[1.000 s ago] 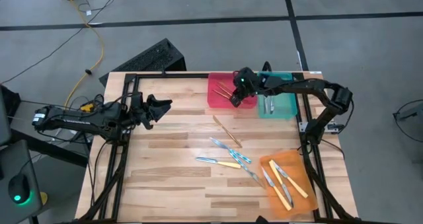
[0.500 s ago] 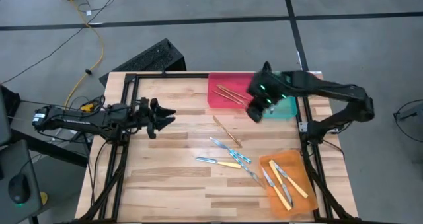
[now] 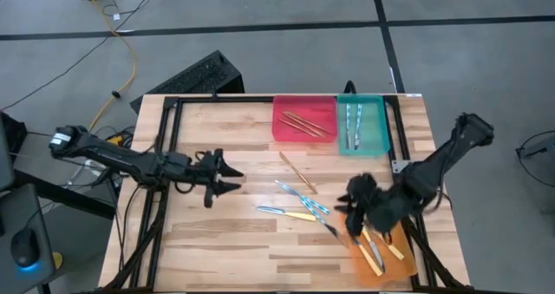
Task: Sort silverware by color (type)
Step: Put the blue knife into the blue bin
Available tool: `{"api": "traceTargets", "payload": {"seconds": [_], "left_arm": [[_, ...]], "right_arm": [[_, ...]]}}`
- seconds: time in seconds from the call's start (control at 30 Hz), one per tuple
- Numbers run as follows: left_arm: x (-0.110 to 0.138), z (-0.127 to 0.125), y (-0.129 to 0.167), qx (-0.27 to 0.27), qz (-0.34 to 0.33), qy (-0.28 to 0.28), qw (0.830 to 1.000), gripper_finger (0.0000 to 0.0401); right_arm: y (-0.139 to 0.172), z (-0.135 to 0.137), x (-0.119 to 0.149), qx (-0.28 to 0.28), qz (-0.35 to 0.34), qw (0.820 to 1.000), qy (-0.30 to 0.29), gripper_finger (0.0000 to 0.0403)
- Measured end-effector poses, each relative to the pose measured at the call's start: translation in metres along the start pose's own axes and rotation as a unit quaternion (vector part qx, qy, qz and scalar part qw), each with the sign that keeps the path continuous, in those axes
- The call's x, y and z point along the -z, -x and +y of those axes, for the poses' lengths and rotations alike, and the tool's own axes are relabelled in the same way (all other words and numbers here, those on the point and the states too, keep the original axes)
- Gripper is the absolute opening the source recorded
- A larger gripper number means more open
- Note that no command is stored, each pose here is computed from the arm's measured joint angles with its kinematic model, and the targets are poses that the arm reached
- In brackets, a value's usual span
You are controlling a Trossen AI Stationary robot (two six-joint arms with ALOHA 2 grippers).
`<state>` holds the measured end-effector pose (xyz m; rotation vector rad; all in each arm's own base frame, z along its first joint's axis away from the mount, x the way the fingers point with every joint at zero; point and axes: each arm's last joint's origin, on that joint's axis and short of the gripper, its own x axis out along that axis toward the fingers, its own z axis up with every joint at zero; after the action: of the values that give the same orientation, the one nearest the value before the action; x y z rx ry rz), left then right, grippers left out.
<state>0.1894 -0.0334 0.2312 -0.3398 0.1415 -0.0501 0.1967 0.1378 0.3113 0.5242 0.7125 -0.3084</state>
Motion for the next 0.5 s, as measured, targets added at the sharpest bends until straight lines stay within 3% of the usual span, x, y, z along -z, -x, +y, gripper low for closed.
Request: {"api": "traceTargets", "payload": {"seconds": [0.13, 0.33, 0.5], "left_arm": [[0.007, -0.005, -0.017, 0.018, -0.014, -0.016, 1.000, 0.0173], [0.017, -0.006, -0.044, 0.007, -0.013, -0.035, 0.999, 0.0173], [0.016, -0.009, -0.071, -0.014, 0.005, -0.066, 0.998, 0.0173]], "right_arm": [[-0.022, 0.021, 0.025, -0.005, -0.057, 0.998, -0.017, 0.0152], [-0.056, 0.039, 0.046, 0.003, -0.056, 0.998, -0.003, 0.0152], [-0.075, 0.039, 0.047, 0.027, -0.057, 0.998, -0.004, 0.0152]]}}
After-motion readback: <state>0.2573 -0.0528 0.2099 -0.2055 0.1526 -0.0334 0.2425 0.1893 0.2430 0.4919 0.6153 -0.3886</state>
